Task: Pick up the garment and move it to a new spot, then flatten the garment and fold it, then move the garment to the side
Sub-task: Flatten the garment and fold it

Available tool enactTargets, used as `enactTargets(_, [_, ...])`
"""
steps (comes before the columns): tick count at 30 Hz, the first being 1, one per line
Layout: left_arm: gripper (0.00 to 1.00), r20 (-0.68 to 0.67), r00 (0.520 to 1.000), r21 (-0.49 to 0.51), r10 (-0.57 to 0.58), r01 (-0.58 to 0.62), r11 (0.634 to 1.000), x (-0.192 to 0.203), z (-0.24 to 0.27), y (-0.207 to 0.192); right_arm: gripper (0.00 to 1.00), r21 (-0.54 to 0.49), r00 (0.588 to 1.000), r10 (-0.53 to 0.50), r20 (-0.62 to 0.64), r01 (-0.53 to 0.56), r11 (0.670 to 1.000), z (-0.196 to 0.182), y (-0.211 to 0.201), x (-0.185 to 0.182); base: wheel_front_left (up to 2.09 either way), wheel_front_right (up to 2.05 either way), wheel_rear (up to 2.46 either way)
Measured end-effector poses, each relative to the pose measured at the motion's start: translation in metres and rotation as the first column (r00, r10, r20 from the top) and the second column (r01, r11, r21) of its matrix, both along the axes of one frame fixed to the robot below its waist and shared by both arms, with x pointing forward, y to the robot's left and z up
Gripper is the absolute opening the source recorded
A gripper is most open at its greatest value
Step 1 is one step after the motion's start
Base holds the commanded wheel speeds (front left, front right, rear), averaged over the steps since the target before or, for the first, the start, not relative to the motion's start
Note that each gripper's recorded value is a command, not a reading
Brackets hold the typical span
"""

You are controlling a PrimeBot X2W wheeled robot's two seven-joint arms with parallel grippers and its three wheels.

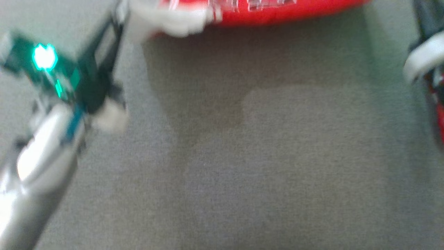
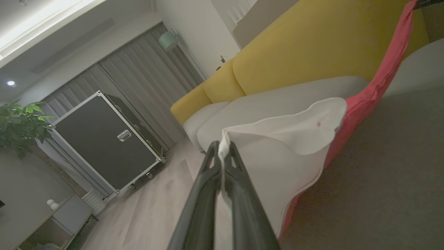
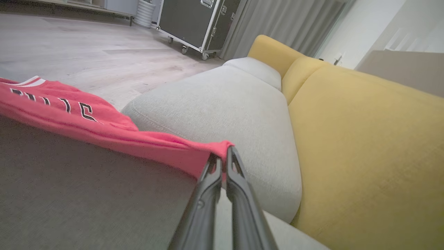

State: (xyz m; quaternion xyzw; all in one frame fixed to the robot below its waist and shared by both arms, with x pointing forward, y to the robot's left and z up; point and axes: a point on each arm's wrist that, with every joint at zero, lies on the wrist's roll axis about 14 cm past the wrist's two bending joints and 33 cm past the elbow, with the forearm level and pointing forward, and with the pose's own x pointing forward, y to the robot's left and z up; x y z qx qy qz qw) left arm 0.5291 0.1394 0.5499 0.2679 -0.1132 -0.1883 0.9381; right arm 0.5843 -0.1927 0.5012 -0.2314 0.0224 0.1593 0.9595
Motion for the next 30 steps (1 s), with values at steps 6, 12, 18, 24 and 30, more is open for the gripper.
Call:
enactTargets(6, [0.0,-0.165,0.985,0.001,-0.052,0.053,0.999,-0.085,-0.051,-0.002,0.0,0.038,0.995,-0.015,-0.101,0.019,0.999,-0.033,-0.009,-0.077,0.0,0.0,0.0])
enactTargets(12, [0.0,-0.353,0.933,-0.037,-0.065,0.056,0.998,-0.174,-0.102,-0.002,0.0,0.075,0.982,-0.038,-0.183,0.052,0.996,-0.057,-0.021,-0.155,0.0,0.0,0.0])
enactTargets(18, [0.0,-0.469,0.881,-0.096,-0.062,0.019,0.995,-0.24,-0.122,-0.007,0.0,0.086,0.975,-0.058,-0.215,0.078,0.993,-0.064,-0.037,-0.214,0.0,0.0,0.0])
enactTargets(24, [0.0,-0.541,0.837,-0.13,-0.079,0.01,0.991,-0.28,-0.131,-0.014,0.0,0.099,0.957,-0.069,-0.283,0.101,0.99,-0.069,-0.033,-0.255,0.0,0.0,0.0])
enactTargets(30, [0.0,-0.534,0.842,-0.136,-0.08,0.008,0.991,-0.278,-0.124,-0.015,0.0,0.112,0.948,-0.084,-0.308,0.124,0.986,-0.061,-0.03,-0.262,0.0,0.0,0.0])
